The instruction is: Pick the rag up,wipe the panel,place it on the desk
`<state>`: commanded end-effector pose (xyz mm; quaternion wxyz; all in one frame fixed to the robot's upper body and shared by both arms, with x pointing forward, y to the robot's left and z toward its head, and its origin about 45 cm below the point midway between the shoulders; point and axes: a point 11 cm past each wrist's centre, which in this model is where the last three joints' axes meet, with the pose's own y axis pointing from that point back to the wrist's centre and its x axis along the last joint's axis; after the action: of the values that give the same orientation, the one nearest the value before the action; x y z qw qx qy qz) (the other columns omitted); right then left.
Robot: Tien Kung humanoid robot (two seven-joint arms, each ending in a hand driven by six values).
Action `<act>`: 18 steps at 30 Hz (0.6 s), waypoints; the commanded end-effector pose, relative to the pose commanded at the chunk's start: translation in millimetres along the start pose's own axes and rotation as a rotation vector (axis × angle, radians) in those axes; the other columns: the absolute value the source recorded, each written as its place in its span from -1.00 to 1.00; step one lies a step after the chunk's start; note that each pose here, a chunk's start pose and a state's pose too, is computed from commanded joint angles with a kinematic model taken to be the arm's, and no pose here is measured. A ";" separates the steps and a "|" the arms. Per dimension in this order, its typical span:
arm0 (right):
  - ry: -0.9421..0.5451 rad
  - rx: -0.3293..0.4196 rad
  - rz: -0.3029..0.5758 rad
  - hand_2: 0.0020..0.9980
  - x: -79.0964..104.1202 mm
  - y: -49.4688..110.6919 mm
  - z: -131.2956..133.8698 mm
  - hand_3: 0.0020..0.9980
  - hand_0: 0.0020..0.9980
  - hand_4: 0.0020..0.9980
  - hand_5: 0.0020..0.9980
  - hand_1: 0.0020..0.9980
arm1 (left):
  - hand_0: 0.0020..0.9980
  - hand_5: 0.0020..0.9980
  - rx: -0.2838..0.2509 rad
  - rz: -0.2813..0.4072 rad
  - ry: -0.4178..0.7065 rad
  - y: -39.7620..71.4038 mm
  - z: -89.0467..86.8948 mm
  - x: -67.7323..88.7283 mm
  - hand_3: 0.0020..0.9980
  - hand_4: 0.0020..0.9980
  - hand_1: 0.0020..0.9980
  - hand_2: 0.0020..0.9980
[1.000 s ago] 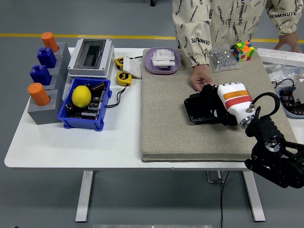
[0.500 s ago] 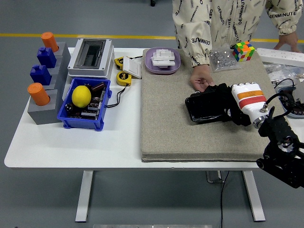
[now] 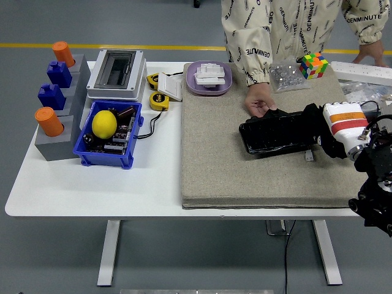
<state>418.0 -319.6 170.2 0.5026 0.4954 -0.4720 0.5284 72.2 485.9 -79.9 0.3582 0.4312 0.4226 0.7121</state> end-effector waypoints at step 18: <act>0.031 -0.032 -0.002 -0.12 -0.5 3.2 20.3 -0.07 -0.39 0.92 -0.93 -0.17 | 0.22 -0.12 0.001 -0.002 0.005 -0.1 -0.7 -1.5 0.13 0.26 0.28 0.31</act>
<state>415.8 -340.0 171.0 0.5183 0.4794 -0.4719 0.5281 72.1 484.5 -80.7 0.3579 0.4291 0.4243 0.7125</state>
